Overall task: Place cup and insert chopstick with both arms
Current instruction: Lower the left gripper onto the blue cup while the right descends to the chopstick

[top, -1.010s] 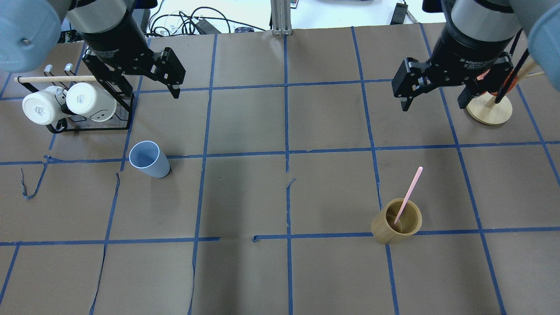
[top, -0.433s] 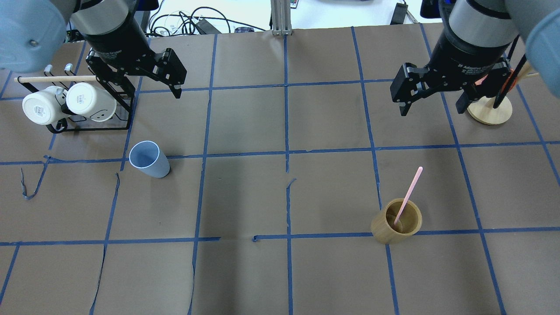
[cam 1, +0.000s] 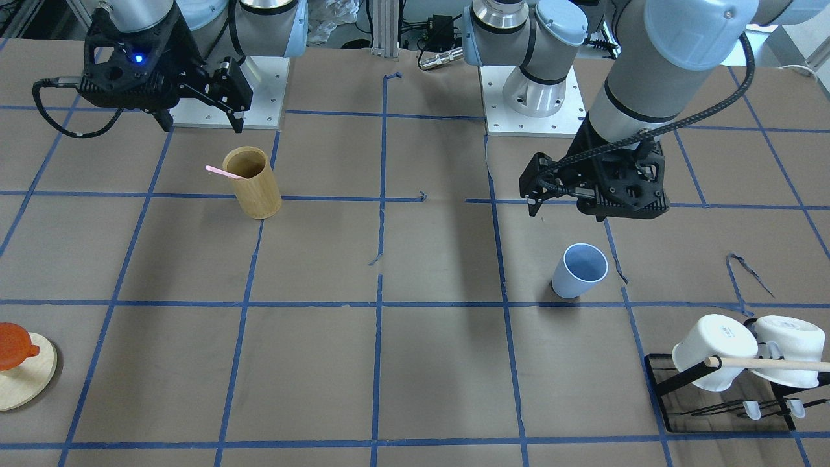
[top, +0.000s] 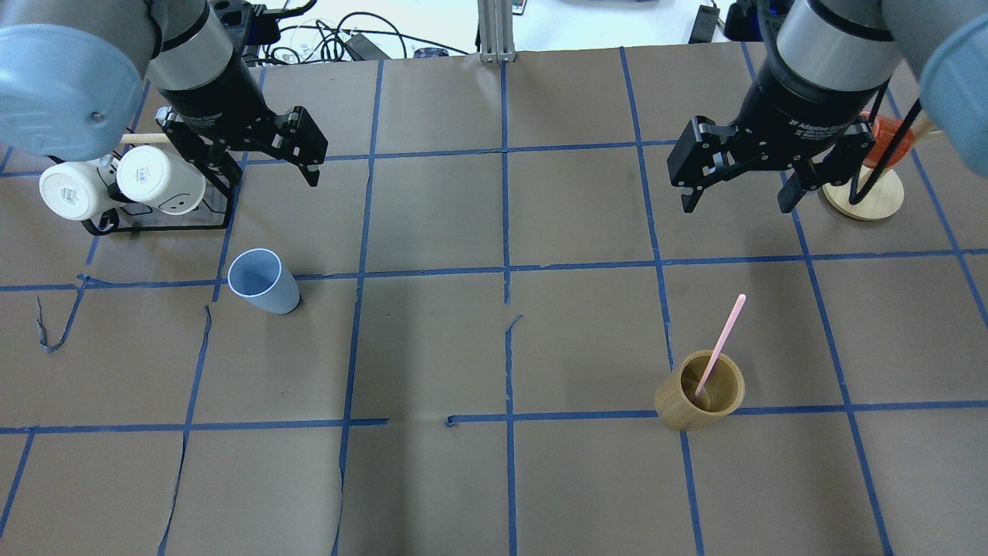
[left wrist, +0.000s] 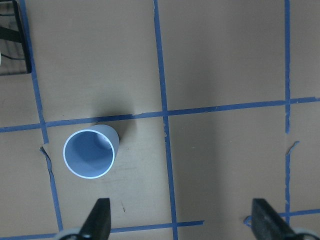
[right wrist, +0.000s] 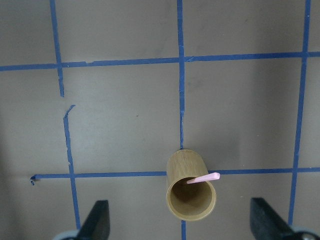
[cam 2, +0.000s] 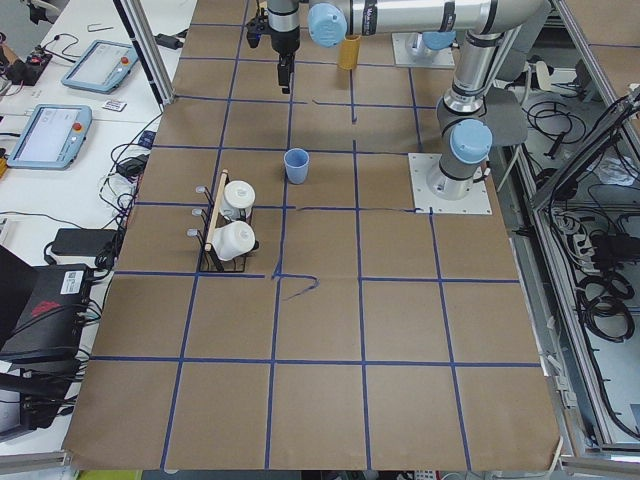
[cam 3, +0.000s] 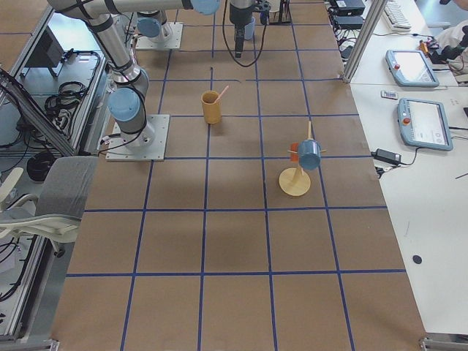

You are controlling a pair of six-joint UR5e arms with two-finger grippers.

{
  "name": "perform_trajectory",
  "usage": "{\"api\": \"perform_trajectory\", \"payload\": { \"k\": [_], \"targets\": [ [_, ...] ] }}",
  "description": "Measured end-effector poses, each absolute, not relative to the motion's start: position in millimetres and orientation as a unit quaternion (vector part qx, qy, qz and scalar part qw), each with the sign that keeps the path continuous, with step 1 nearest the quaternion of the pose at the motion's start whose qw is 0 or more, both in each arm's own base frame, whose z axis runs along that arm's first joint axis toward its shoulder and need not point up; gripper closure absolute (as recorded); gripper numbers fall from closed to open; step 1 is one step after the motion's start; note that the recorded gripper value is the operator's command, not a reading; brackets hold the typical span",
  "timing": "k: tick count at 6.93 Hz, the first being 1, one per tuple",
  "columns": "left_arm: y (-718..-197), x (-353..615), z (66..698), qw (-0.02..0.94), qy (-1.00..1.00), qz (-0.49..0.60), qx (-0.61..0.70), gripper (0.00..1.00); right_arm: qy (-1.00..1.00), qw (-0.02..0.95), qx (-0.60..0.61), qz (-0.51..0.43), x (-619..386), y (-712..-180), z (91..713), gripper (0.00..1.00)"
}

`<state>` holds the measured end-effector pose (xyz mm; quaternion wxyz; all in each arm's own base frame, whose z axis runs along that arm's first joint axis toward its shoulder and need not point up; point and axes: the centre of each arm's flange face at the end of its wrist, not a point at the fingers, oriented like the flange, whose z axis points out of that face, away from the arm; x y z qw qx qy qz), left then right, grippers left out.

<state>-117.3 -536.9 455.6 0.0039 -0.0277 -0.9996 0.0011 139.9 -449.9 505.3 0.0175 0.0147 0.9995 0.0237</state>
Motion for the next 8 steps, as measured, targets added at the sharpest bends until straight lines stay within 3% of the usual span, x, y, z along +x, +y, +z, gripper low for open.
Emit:
{"api": "perform_trajectory", "payload": {
  "k": [2,7,8],
  "targets": [
    [-547,-91,446,0.002,-1.000,0.000,-0.009,0.02,0.998,0.018,0.014,0.057,139,-447,476,0.00],
    [-540,-70,299,-0.004,-0.995,-0.093,0.047,0.04,0.993,-0.047,0.012,0.107,123,-412,396,0.02],
    [-542,-64,288,-0.026,-0.995,-0.082,0.041,0.20,0.994,-0.050,0.013,0.099,122,-402,382,0.02]
  ]
}}
